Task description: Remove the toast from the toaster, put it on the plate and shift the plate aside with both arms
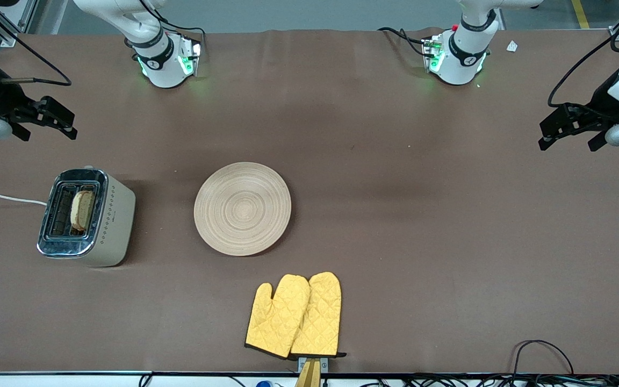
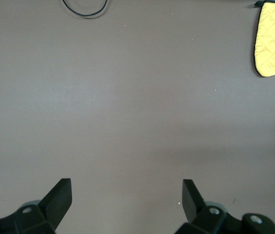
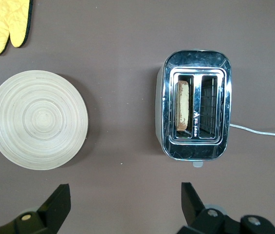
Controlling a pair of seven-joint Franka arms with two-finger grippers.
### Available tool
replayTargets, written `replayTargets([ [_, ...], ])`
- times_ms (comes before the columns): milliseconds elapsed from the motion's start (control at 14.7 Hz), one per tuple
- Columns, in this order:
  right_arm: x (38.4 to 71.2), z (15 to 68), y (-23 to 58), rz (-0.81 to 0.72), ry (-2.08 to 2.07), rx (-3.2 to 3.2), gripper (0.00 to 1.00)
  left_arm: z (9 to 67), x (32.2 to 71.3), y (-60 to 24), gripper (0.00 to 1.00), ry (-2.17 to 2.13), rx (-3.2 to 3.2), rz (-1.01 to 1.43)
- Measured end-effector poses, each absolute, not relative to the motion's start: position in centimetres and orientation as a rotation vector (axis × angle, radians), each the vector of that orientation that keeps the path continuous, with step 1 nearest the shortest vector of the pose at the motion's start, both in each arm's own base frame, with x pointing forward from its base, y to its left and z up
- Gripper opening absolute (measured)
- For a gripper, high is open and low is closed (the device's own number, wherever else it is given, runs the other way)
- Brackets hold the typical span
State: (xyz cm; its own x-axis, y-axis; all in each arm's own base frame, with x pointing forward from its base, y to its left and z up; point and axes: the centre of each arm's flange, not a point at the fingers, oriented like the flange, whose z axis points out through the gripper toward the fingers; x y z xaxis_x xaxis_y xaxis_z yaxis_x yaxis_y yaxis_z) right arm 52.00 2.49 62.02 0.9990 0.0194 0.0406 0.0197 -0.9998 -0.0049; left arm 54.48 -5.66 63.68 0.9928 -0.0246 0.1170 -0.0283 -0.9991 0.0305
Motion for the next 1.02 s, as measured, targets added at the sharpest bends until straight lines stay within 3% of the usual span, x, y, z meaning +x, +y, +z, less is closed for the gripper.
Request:
replayTargets([
  [1019,52.8,61.4,-1.8,-0.050,-0.039,-3.142,1.00,63.6,54.6,-5.7,1.00,-0.034,3.106,0.155],
])
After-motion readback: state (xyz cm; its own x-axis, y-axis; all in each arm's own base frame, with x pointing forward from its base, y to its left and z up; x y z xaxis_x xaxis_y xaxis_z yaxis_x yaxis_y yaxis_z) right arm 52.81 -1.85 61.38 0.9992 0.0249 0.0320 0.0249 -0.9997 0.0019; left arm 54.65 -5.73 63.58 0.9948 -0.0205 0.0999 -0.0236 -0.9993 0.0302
